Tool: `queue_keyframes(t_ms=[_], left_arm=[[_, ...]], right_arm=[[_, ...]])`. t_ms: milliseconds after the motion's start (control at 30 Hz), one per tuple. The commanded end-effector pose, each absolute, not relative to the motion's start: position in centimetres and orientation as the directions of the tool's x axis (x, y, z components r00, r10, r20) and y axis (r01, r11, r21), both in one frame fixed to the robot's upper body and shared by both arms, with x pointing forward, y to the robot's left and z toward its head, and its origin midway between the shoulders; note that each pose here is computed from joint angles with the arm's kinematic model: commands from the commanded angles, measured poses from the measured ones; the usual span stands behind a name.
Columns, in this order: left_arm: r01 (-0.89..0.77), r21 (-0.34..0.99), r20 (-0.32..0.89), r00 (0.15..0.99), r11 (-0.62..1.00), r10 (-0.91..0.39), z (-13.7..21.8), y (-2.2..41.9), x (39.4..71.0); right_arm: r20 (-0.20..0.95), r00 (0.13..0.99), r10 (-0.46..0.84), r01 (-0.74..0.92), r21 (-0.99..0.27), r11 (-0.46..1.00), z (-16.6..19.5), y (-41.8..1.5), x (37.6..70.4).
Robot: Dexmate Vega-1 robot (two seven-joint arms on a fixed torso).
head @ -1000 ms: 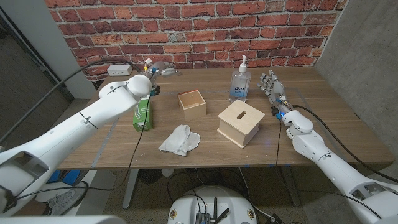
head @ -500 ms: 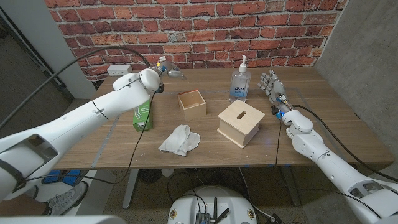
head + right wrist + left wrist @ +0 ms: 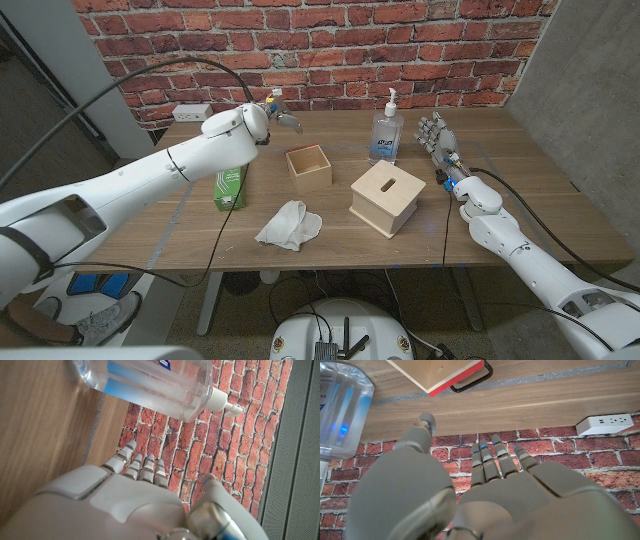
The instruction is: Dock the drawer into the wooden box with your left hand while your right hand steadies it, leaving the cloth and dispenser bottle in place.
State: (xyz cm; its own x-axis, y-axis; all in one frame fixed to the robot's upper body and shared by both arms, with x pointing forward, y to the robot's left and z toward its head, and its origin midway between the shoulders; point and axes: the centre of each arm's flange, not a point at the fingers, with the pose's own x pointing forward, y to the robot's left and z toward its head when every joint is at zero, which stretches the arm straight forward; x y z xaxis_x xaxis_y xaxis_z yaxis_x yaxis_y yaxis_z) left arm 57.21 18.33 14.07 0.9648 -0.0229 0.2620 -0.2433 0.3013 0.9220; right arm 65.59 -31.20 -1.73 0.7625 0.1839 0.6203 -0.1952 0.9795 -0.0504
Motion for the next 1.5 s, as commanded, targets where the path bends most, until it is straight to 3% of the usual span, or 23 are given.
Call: queue_keyframes(t_ms=[33,933,1500], left_arm=[[-0.181,0.966,0.185,0.983,0.182,-0.003,14.9,16.6,57.1],[-0.070,0.997,0.069,0.997,0.012,0.031,14.7,14.5,58.2],[-0.086,0.995,0.088,0.996,-0.044,0.034,13.9,13.6,59.5]], right_arm=[[0.620,0.763,0.185,-0.198,-0.049,0.979,-2.0,-30.9,65.5],[0.627,0.759,0.174,-0.187,-0.045,0.981,-2.2,-30.7,64.8],[0.630,0.756,0.176,-0.191,-0.044,0.981,-2.2,-30.5,64.6]])
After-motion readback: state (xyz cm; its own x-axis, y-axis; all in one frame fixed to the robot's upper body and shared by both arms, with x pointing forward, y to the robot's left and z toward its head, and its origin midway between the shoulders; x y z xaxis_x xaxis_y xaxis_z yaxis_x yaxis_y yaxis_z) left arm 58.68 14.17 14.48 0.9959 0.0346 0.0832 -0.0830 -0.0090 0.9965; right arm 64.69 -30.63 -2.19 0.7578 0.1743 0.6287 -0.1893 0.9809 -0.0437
